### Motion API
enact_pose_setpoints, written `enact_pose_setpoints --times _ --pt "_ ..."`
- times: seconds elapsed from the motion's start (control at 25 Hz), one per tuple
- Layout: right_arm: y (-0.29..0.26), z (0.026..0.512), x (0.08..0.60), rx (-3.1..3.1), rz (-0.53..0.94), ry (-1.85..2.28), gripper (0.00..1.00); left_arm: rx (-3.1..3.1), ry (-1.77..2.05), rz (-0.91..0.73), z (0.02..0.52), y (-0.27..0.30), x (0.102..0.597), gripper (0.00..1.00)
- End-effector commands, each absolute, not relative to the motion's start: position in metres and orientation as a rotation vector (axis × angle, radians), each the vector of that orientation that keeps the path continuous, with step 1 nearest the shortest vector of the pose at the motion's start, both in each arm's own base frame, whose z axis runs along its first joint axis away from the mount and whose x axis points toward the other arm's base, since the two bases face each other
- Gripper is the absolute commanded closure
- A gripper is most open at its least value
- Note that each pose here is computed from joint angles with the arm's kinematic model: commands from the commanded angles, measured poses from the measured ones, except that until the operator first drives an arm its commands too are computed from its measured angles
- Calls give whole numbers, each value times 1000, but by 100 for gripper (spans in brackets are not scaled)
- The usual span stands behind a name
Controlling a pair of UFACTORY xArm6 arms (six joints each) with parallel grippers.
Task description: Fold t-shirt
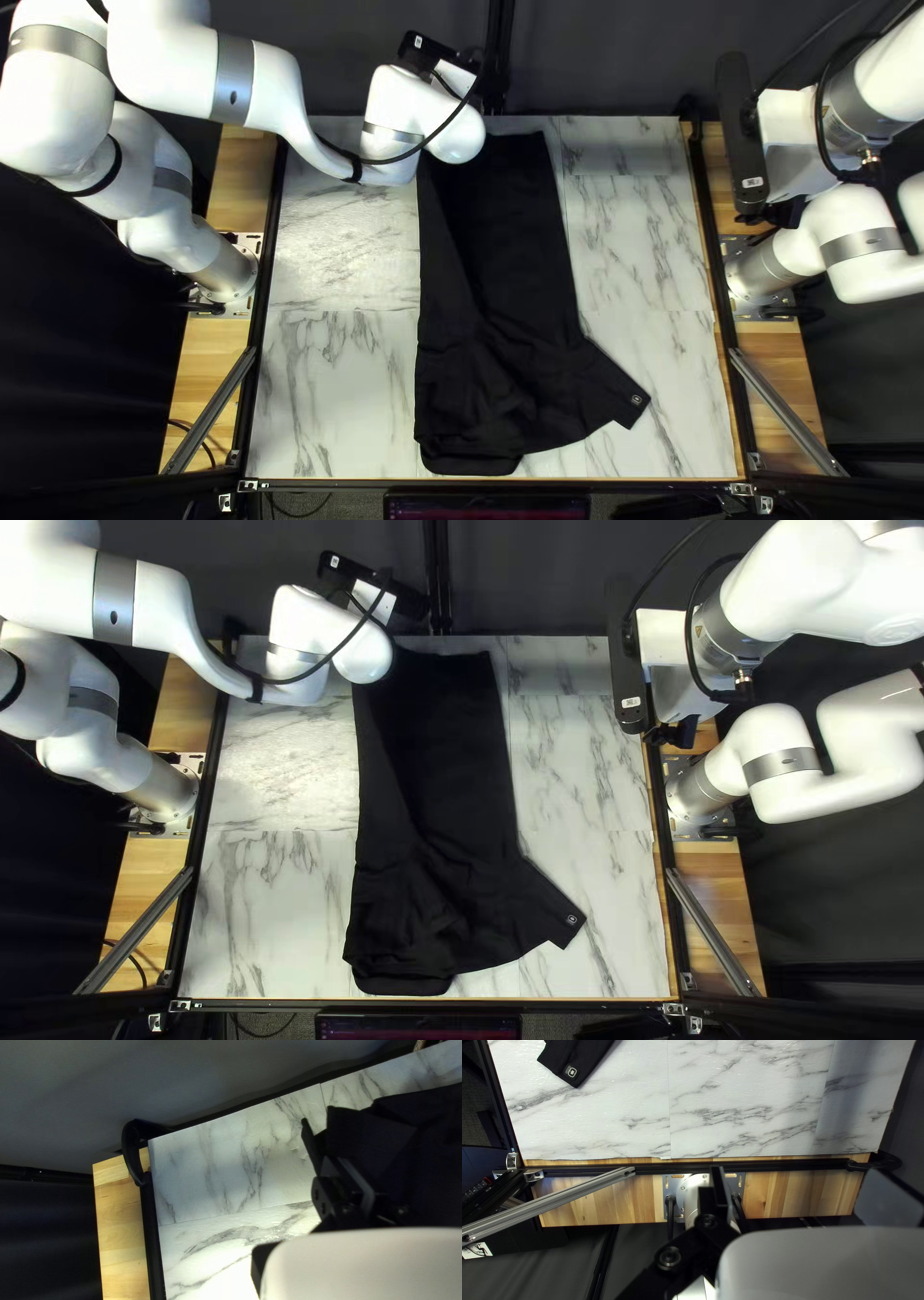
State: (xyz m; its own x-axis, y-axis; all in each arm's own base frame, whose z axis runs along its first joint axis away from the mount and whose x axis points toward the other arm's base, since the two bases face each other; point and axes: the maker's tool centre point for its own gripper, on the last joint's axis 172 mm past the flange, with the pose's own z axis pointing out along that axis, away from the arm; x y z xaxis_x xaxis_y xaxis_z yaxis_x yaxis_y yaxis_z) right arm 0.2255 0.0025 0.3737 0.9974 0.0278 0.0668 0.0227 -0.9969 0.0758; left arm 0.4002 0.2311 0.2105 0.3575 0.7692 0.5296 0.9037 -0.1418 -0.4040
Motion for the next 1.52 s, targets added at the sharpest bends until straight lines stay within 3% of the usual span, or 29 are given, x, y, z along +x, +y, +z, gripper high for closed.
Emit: enact_pose_setpoints --times 0.04,1.52 --pt "2 374 226 3064 104 39 0 -1954 -1455 -251 205 236 406 100" --pt "2 374 226 3064 104 39 0 -2049 -1564 -153 99 276 480 100"
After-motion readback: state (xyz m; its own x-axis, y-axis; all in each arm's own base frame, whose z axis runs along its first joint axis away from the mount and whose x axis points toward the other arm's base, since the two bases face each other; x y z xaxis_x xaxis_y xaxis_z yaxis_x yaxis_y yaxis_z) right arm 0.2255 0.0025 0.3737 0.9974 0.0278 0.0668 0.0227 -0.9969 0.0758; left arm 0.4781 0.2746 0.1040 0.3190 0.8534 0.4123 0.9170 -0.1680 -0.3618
